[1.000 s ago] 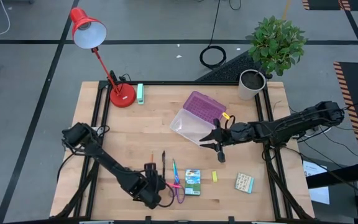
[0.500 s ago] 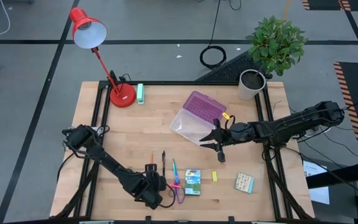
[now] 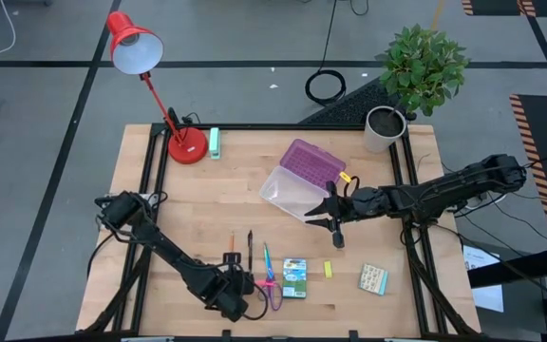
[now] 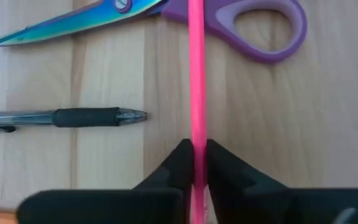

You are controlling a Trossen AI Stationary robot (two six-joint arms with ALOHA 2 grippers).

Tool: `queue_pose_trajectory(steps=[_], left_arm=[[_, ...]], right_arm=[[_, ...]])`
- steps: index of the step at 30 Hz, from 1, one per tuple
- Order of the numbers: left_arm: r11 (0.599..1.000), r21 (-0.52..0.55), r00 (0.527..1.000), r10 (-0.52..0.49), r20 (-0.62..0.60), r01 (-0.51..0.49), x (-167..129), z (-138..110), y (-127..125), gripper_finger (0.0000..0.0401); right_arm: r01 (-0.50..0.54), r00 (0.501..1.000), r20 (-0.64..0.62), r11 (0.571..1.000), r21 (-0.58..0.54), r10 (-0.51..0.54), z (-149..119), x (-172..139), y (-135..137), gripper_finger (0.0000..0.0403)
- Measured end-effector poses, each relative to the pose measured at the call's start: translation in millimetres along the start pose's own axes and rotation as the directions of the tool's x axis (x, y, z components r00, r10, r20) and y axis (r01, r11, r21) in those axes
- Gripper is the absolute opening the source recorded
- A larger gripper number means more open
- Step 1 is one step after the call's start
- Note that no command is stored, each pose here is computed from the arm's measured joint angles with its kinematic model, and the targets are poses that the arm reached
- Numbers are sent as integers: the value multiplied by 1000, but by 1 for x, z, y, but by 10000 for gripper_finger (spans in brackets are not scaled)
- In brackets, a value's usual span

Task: Pack school essentials
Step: Put the pink pencil into the purple supply box

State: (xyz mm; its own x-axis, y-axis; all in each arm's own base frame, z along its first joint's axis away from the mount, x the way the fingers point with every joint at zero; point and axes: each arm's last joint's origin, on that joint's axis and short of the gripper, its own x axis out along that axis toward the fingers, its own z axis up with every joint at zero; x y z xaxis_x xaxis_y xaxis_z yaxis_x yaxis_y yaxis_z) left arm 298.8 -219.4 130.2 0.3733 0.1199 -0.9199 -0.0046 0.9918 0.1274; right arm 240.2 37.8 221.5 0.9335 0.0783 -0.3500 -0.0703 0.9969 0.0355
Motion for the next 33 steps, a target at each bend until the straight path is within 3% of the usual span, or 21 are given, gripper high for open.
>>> queue_pose_trajectory(steps=[6,12,21,24,33], left_arm=[[1000,-7,1000,9,-7,-9,-12,1,9,15],[999,-18,998,-35,55,36,-48,10,22,39],[997,7,989,78,127,-80,-92,18,65,15],[992,27,987,117,111,-121,-94,22,84,20],[977,69,979,198,53,-202,-76,40,134,20]], right_arm=[[0,1000,0,1000,3,0,0,0,0,86],[4,1000,11,1000,12,-4,1,0,0,86],[130,987,103,988,-87,-121,7,-3,18,107],[177,977,138,979,-100,-162,10,-5,23,130],[167,980,121,982,-85,-156,18,9,28,195]])
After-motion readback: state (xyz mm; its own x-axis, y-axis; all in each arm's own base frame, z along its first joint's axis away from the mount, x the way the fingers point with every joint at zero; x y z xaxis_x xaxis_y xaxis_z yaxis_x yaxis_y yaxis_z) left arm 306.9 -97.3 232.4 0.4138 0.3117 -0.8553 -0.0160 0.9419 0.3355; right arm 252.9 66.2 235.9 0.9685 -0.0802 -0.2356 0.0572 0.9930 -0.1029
